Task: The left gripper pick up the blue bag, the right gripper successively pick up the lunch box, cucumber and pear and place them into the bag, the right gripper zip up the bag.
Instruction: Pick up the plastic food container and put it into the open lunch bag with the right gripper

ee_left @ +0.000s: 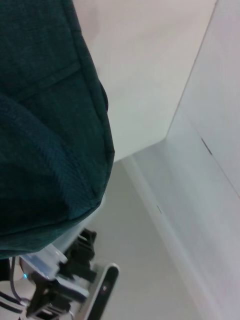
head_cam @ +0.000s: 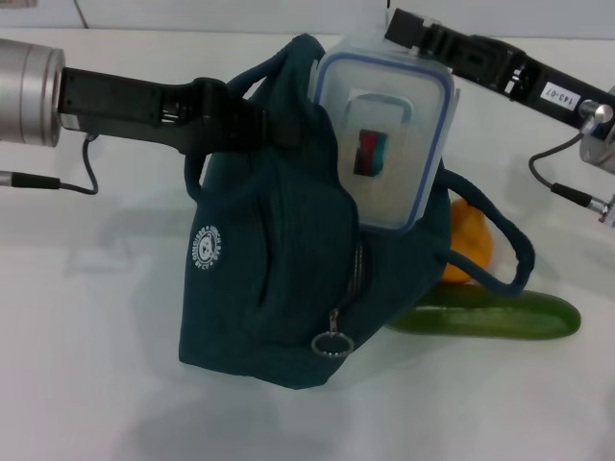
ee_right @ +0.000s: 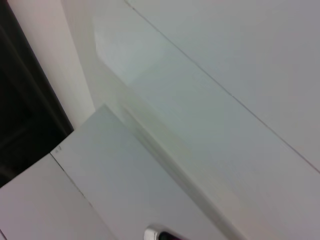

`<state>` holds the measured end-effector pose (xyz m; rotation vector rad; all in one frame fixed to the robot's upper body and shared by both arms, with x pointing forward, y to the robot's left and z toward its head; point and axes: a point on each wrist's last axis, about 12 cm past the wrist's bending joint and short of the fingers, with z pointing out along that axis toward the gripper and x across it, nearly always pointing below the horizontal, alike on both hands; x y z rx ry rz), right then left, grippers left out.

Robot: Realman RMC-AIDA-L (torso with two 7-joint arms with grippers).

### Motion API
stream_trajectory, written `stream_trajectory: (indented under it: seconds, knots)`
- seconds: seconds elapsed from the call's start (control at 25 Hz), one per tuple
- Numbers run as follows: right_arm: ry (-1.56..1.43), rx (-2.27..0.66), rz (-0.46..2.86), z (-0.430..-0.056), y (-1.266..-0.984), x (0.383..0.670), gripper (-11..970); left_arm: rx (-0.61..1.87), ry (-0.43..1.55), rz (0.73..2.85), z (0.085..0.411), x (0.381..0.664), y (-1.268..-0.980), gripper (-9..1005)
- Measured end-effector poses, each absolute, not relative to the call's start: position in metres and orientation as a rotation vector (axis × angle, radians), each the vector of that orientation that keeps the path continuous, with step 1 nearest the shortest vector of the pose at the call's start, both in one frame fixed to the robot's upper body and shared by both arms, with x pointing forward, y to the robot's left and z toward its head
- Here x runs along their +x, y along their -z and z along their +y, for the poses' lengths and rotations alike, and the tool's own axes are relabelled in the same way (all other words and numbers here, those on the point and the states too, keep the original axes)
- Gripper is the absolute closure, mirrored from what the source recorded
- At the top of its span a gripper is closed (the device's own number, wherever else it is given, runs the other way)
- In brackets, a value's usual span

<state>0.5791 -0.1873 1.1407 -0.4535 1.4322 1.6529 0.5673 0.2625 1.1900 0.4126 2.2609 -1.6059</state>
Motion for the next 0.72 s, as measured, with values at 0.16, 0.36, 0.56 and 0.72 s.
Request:
stream_trajectory:
  seconds: [0.16,0.36,0.56,0.72]
  knots:
    - [-1.646,-0.466,1.447,-0.187,-1.138,0.577,861,0.407,1.631,2.249,0.261,0.566,-1.187,957]
    - [-1.645,-0.473,1.482,-0.186,-1.131,0.574,861,0.382,1.661,2.208,0.263,0.564,-1.185,957]
    - [-1.631,-0.430,1.493,-0.193,-1.124,0.570,861,0.343,1.715,2.163,0.266,0.561,-1.177,957]
    - [-1.626,-0.386,1.467,-0.197,-1.125,0.570,861,0.320,1.734,2.144,0.268,0.560,-1.171,957]
